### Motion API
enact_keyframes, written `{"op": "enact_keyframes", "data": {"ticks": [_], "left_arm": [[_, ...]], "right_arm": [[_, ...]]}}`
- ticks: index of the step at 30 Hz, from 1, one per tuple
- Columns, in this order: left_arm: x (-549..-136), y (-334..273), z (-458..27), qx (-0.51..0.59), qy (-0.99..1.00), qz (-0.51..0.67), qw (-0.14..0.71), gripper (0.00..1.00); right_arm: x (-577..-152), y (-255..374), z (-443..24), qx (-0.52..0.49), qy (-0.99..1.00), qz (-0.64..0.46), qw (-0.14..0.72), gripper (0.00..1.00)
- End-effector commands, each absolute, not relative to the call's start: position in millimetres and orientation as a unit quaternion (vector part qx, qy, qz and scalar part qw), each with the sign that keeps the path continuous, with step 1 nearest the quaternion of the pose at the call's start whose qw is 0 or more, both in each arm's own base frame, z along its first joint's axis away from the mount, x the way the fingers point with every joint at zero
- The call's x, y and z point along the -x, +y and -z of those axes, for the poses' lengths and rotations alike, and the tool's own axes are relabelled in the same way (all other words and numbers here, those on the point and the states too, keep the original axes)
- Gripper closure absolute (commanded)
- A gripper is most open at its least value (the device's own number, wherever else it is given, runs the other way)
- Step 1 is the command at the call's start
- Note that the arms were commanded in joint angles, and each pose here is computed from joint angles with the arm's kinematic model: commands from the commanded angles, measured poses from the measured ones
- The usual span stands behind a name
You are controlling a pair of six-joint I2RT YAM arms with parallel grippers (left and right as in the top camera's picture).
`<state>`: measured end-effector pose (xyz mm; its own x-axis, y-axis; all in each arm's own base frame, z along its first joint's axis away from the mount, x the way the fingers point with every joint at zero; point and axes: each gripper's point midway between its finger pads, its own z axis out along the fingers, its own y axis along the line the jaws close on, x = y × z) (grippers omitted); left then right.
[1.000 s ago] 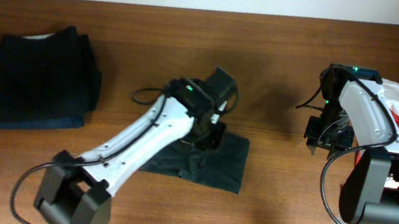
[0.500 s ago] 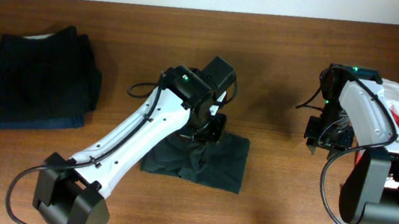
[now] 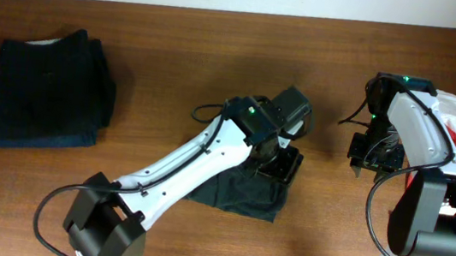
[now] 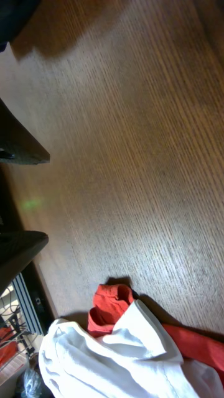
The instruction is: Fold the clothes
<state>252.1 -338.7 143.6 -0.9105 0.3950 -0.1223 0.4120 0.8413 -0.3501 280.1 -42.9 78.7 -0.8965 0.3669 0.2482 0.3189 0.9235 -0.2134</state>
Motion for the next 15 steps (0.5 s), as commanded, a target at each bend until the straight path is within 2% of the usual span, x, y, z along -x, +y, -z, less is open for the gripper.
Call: {"op": "enact_keyframes", "data": {"ticks": [1, 3, 4, 5, 8, 12, 15], "left_arm": [[-309, -273, -207, -0.162, 0.973, 0.129, 0.103, 0.33], [-339, -205, -247, -0.078, 0.979, 0.117, 0.146, 0.29], [-349, -180, -249, -0.045, 0.982, 0.112, 0.146, 0.28], [-351, -173, -245, -0.054, 0.982, 0.121, 0.137, 0.28], [-347, -177, -216, -0.102, 0.981, 0.135, 0.095, 0.29], [-310, -209, -139, -0.153, 0.976, 0.157, 0.011, 0.29], [-271, -241, -93, -0.202, 0.964, 0.174, -0.025, 0.37]], "right_arm": [[-281, -41, -81, 0.166, -0.973, -0.073, 0.140, 0.60], [-290, 8, -81, 0.080, -0.984, 0.084, 0.134, 0.60], [-294, 32, -86, 0.046, -0.978, 0.161, 0.125, 0.60], [-295, 38, -88, 0.044, -0.975, 0.181, 0.123, 0.60], [-295, 39, -88, 0.045, -0.975, 0.182, 0.123, 0.60], [-295, 39, -89, 0.045, -0.975, 0.182, 0.123, 0.60], [-295, 39, -89, 0.045, -0.975, 0.182, 0.123, 0.60]]}}
